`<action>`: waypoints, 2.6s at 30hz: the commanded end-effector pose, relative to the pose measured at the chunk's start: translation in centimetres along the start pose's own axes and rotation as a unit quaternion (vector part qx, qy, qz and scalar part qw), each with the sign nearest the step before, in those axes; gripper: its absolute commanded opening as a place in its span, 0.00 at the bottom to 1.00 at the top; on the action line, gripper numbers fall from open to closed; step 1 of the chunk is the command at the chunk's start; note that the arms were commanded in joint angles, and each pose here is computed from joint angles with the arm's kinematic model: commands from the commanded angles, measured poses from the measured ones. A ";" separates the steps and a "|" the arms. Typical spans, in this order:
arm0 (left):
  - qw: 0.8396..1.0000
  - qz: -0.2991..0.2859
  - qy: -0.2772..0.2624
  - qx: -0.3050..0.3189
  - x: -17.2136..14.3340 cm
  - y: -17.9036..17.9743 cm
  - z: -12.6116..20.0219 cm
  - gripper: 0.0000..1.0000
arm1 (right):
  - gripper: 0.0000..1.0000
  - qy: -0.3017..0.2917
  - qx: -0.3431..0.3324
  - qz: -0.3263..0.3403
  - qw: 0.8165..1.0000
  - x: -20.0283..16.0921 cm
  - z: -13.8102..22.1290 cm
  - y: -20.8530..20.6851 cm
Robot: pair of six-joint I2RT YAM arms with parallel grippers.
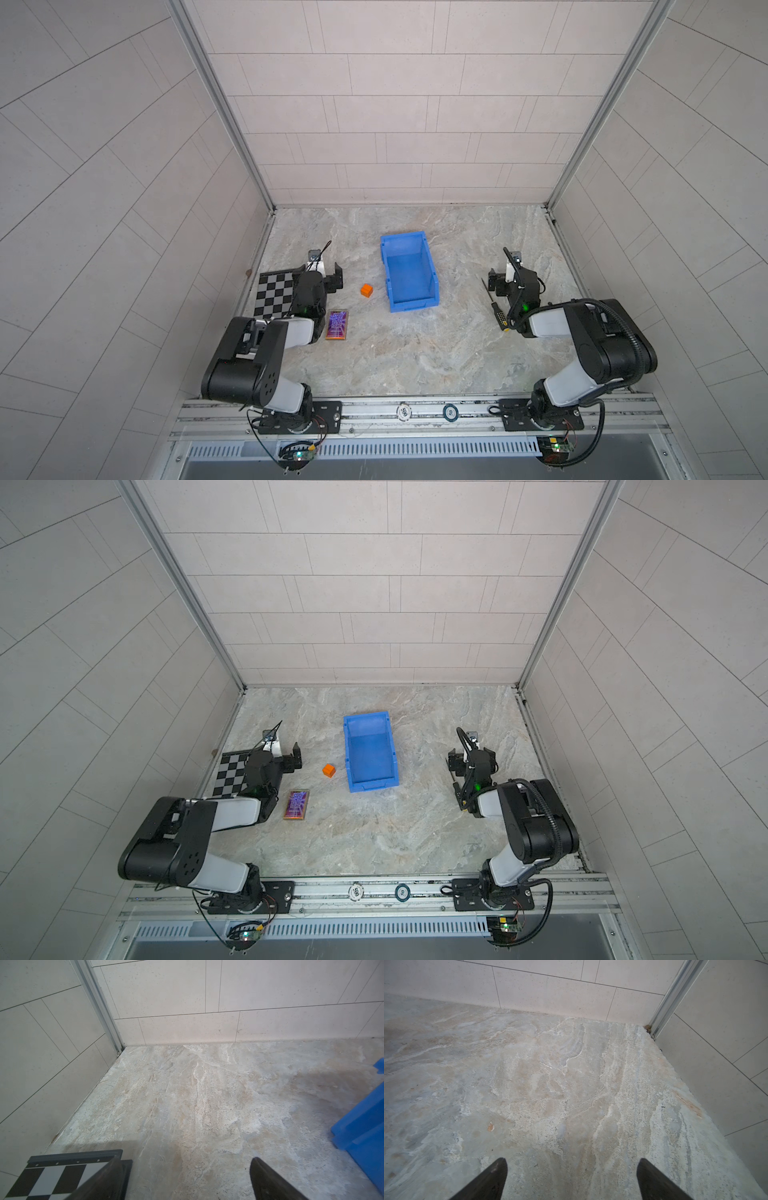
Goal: Put the screwdriver in the bin
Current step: Pick up the screwdriver from the middle-right of the table.
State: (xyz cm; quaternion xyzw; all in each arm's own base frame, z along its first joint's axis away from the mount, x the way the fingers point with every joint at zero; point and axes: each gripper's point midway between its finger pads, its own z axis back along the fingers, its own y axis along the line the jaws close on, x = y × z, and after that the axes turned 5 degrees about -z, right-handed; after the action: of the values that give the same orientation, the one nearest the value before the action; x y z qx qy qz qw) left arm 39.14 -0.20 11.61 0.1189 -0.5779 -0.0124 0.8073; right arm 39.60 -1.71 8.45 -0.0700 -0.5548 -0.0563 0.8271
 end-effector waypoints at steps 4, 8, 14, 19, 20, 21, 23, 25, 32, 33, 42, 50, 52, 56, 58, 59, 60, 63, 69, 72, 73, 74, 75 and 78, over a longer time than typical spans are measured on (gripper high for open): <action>0.995 -0.078 0.011 0.061 6.7 -0.2 1.3 0.99 | 0.99 0.012 -0.012 -0.011 1.000 2.4 0.9 -0.8; 0.998 -0.026 -0.017 0.049 11.5 0.5 3.6 0.99 | 0.99 0.037 0.001 -0.018 0.999 4.5 2.5 -0.6; 0.999 0.029 0.002 -0.022 14.5 -0.6 5.9 1.00 | 0.99 0.062 0.000 -0.061 0.996 9.7 5.8 -1.2; 0.993 0.072 0.021 -0.090 15.7 -2.6 6.8 1.00 | 0.99 0.090 0.031 -0.078 0.992 12.0 7.9 -0.3; 0.991 0.083 0.017 -0.102 15.8 -2.9 6.9 1.00 | 0.99 0.101 0.035 -0.087 0.990 12.1 8.2 -0.2; 0.990 0.088 0.016 -0.109 16.0 -3.0 7.1 0.99 | 0.99 0.114 0.036 -0.096 0.988 11.9 8.5 -0.2; 0.989 0.096 0.013 -0.115 16.2 -3.1 7.4 1.00 | 0.99 0.155 0.057 -0.104 0.981 11.2 9.0 0.8; 0.989 0.096 0.015 -0.116 16.1 -3.1 7.6 1.00 | 0.99 0.184 0.077 -0.107 0.974 10.5 9.2 1.6; 0.989 0.110 0.025 -0.095 15.8 -2.4 7.4 1.00 | 0.99 0.217 0.118 -0.123 0.961 9.3 10.0 3.1; 0.989 0.108 0.026 -0.094 15.9 -2.4 7.4 0.99 | 0.99 0.228 0.118 -0.120 0.959 8.7 10.1 3.3; 0.988 0.117 0.035 -0.089 15.7 -2.4 7.2 1.00 | 0.99 0.280 0.068 -0.088 0.953 3.0 12.0 2.8; 0.990 0.107 0.045 -0.075 15.2 -2.2 6.7 1.00 | 0.99 0.325 0.048 -0.093 0.940 -1.0 13.2 2.1; 0.991 0.106 0.045 -0.074 15.1 -2.1 6.7 0.99 | 0.98 0.331 0.045 -0.093 0.938 -1.7 13.4 1.9; 0.991 0.102 0.047 -0.072 15.0 -2.1 6.6 1.00 | 0.97 0.345 0.043 -0.093 0.933 -3.4 13.7 1.9; 0.991 0.101 0.048 -0.072 14.9 -2.2 6.5 1.00 | 0.96 0.354 0.041 -0.095 0.930 -4.2 13.8 1.9; 0.991 0.100 0.049 -0.071 14.8 -2.2 6.4 0.99 | 0.96 0.357 0.041 -0.095 0.929 -4.5 13.8 1.9; 0.991 0.099 0.052 -0.071 14.7 -2.2 6.3 0.99 | 0.96 0.360 0.041 -0.094 0.927 -4.9 13.8 2.0; 0.991 0.096 0.054 -0.072 14.7 -2.3 6.2 0.99 | 0.94 0.369 0.034 -0.093 0.924 -5.6 13.9 1.9; 0.991 0.096 0.055 -0.071 14.9 -2.0 6.1 0.99 | 0.92 0.379 0.035 -0.092 0.920 -6.6 13.5 2.2; 0.991 0.099 0.058 -0.067 14.6 -1.8 5.8 0.99 | 0.90 0.383 0.038 -0.095 0.918 -6.9 13.1 2.6; 0.991 0.102 0.061 -0.068 14.5 -1.8 5.6 0.99 | 0.90 0.385 0.037 -0.094 0.918 -7.0 13.0 2.7; 0.989 0.108 0.065 -0.072 14.4 -1.8 5.4 0.99 | 0.88 0.386 0.036 -0.091 0.917 -6.9 12.9 2.7; 0.988 0.116 0.068 -0.077 14.4 -1.7 5.2 1.00 | 0.87 0.388 0.034 -0.089 0.917 -7.0 12.8 2.7; 0.984 0.137 0.073 -0.084 14.2 -1.5 4.7 0.99 | 0.84 0.396 0.033 -0.082 0.914 -7.1 12.5 2.9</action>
State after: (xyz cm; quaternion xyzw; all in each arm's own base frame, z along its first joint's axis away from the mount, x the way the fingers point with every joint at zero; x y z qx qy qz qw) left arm 39.07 -4.80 24.93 -0.0048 -0.5190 0.0462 0.8535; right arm 25.53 3.54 6.15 0.0389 -0.1852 -0.1263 0.9738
